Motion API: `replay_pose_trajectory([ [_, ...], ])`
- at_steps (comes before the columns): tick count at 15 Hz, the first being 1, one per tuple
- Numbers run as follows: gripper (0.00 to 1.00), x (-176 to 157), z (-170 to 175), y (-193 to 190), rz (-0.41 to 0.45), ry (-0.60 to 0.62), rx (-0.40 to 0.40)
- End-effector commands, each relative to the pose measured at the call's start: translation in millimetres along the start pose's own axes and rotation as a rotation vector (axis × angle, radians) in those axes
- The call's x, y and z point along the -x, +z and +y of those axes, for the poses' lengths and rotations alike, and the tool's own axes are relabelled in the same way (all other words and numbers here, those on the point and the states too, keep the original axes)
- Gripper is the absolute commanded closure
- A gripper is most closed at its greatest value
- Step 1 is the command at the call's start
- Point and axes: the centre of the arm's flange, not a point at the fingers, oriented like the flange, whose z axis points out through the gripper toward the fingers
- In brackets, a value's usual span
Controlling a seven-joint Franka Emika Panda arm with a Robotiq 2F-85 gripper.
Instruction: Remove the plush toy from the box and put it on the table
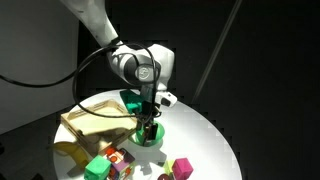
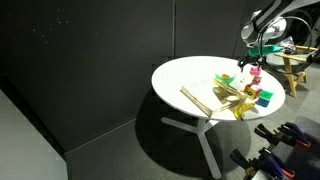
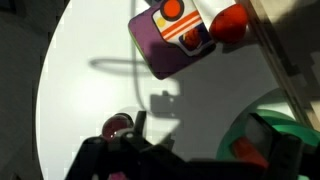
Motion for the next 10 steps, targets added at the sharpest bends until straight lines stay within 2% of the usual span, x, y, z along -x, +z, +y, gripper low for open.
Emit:
replay_pose_trajectory([
  [1, 0.0, 18, -8, -29, 0.016, -0.088, -0.025],
  [10, 0.0, 66, -41, -74, 0.059, -0.372, -0.038],
])
